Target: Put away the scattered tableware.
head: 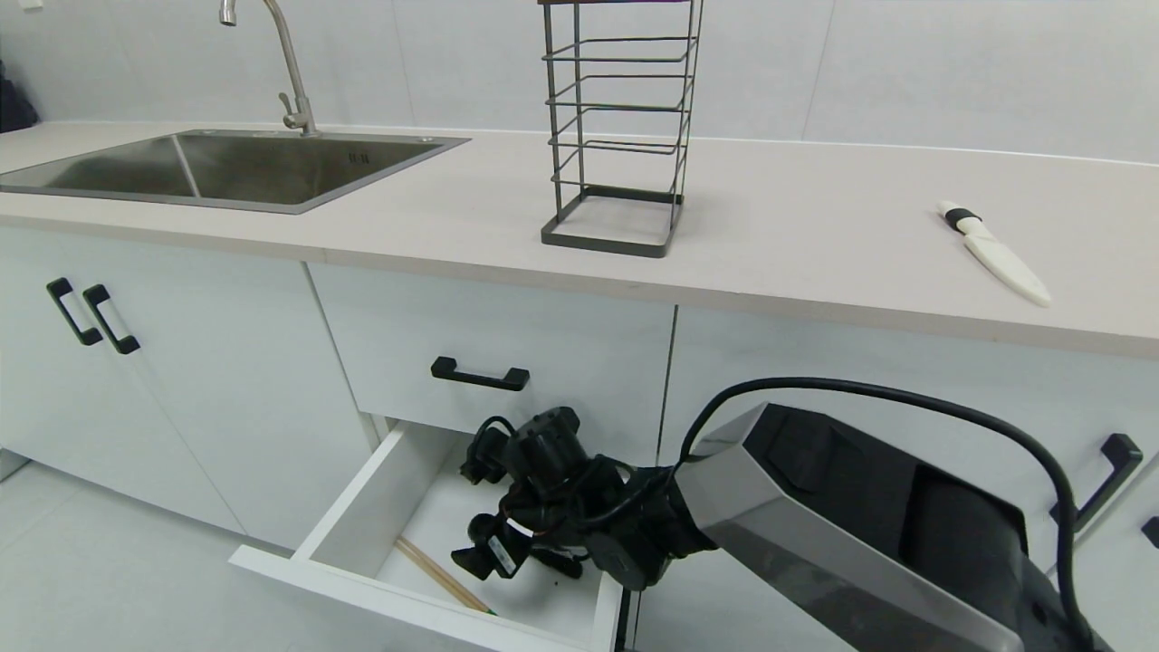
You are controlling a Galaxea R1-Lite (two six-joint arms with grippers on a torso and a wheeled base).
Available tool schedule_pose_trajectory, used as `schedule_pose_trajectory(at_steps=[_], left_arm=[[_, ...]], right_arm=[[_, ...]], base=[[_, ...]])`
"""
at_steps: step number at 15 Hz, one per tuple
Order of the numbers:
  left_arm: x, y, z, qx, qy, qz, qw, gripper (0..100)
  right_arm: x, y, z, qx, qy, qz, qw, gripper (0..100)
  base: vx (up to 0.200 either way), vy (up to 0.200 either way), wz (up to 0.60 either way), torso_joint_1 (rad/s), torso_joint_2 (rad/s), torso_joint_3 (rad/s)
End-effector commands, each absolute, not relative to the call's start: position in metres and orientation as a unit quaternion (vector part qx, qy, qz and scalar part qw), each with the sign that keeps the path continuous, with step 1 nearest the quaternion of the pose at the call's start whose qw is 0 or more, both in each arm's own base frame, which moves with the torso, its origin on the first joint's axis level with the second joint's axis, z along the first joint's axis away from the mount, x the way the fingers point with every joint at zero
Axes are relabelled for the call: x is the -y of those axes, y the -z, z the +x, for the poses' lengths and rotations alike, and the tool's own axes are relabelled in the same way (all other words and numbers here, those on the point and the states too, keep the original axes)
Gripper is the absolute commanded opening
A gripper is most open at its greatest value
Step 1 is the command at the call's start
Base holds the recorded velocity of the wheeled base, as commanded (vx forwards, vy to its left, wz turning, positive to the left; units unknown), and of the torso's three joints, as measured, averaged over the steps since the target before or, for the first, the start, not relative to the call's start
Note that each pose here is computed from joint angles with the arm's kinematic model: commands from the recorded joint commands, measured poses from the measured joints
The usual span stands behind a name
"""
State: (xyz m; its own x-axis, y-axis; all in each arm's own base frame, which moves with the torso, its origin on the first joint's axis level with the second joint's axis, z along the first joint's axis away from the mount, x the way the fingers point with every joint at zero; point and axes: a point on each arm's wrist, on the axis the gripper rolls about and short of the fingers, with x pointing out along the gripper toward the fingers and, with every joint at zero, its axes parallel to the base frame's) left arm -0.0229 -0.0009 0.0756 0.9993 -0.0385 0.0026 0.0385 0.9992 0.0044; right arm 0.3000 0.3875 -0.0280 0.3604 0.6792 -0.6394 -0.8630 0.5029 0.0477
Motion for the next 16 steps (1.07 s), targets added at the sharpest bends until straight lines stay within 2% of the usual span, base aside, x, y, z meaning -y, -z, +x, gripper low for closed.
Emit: schedule_pose_trajectory(at_steps=[1,8,11,16], left_arm=[[0.001,-0.076,-0.023,0.001,0.019,0.002,1.000,100],[0.001,-0.076,-0.023,0.001,0.018,0.002,1.000,100],[0.001,-0.076,-0.023,0.001,0.019,0.002,1.000,100],[0.001,-0.076,-0.023,0.001,0.019,0.002,1.000,100]], right_arm=[[-0.392,-0.002,0.295,-0.279,-0.485,-0.142,0.817,100],[-0.385,-0.043,0.275,-0.257,-0.494,-0.134,0.820,100],[-0.375,-0.070,0.259,-0.234,-0.504,-0.126,0.822,100],[-0.361,-0.084,0.240,-0.204,-0.514,-0.117,0.825,100]], base=[[0.000,0.000,0.00,0.000,0.00,0.000],[0.000,0.000,0.00,0.000,0.00,0.000],[0.000,0.000,0.00,0.000,0.00,0.000],[0.000,0.000,0.00,0.000,0.00,0.000]])
